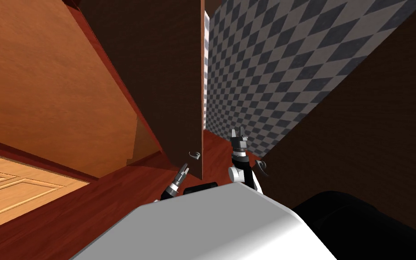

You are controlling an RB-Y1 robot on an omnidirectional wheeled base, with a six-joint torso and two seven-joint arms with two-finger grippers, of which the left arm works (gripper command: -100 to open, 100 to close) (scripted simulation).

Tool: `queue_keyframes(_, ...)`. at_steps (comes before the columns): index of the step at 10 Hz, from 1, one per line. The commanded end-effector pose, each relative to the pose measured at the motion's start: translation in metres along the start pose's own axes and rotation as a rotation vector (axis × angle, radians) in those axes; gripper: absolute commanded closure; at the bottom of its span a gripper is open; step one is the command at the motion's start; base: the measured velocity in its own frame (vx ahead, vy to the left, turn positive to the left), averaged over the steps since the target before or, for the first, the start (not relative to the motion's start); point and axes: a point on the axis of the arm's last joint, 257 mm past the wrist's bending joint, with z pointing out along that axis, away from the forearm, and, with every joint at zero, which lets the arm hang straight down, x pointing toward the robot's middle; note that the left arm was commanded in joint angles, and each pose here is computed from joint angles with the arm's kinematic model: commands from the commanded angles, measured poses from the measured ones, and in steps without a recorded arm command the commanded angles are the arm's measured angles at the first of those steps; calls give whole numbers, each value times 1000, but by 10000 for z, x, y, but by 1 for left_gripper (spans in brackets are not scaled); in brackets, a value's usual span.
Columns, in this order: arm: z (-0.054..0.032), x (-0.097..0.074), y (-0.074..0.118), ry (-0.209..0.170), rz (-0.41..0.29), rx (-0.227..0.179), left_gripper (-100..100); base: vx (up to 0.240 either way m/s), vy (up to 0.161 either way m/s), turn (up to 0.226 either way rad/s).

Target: Push the door open

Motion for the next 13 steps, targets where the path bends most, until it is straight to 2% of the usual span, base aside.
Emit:
queue_keyframes(1,66,-19,14,-9,1,0,-100,186,-96,-36)
queue_keyframes(4,182,-34,18,-24,2,1,-100,216,-97,-55)
queue_keyframes(5,168,-29,13,-21,1,1,-100,81,-49,-5)
queue_keyframes(6,168,-29,13,-21,1,1,100,-6,6,10)
queue_keyframes(11,168,-29,13,-21,1,1,100,-18,11,-2)
queue_keyframes(12,199,-134,18,-51,6,0,100,103,-74,42)
queue_keyframes(13,206,-162,16,-59,8,0,100,188,-109,25)
